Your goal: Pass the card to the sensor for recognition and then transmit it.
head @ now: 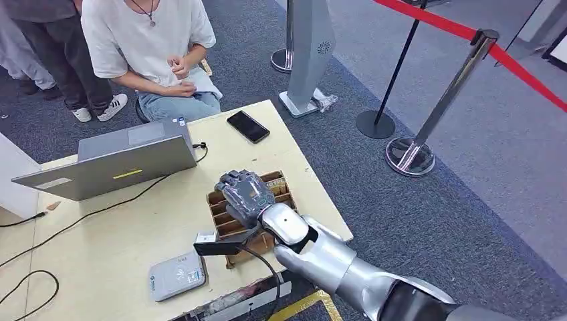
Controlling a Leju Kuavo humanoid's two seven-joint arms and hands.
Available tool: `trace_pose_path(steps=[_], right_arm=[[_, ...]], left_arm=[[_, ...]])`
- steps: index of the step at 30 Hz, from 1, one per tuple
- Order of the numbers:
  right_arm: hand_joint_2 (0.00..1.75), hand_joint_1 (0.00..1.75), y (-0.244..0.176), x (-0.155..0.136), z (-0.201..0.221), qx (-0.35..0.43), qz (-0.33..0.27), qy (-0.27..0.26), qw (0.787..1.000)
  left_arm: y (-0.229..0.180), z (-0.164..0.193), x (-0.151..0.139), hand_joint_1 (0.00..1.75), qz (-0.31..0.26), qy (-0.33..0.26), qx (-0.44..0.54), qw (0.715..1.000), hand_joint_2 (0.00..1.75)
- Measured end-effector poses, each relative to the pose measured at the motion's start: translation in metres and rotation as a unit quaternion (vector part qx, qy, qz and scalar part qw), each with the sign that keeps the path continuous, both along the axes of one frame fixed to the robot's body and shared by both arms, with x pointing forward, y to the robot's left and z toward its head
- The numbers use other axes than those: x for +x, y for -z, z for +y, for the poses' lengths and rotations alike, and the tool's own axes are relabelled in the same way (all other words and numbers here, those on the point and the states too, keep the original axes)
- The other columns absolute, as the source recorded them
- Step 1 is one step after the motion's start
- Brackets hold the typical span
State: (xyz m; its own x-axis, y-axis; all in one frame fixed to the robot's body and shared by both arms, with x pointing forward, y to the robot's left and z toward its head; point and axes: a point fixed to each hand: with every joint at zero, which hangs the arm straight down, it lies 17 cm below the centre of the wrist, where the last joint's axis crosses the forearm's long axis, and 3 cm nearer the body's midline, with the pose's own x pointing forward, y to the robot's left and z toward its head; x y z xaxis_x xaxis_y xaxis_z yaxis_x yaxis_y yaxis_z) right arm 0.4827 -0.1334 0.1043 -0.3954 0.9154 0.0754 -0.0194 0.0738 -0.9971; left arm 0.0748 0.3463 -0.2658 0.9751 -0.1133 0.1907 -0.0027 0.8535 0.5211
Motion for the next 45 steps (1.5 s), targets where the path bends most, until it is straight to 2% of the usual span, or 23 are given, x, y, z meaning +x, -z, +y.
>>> trace_pose_path(steps=[10,21,23,25,45], right_arm=[[1.75,0.80,0.0015,-0.0003,-0.0011,0.000,0.002,0.002,1.000],[1.75,0.91,0.0050,-0.0014,-0.0040,0.000,0.006,0.006,1.000],[1.75,1.10,0.0057,-0.0017,-0.0049,-0.001,0.006,0.007,1.000],[1.75,1.75,0.0055,-0.0020,-0.0050,-0.001,0.006,0.007,1.000],[1.75,1.75,-0.0001,-0.0035,-0.0081,0.009,-0.007,0.010,1.000]], left_arm=[[0.0001,0.0001,-0.0010,0.00,0.000,-0.003,0.000,1.000,0.00],[-0.0001,0.0017,-0.0013,0.00,0.000,-0.005,0.001,1.000,0.00],[-0.0001,0.0014,-0.0012,0.00,0.000,-0.005,0.001,1.000,0.00],[-0.0001,0.0016,-0.0012,0.00,0.000,-0.005,0.001,1.000,0.00],[-0.0003,0.0018,-0.0003,0.00,0.000,-0.001,0.002,1.000,0.00]])
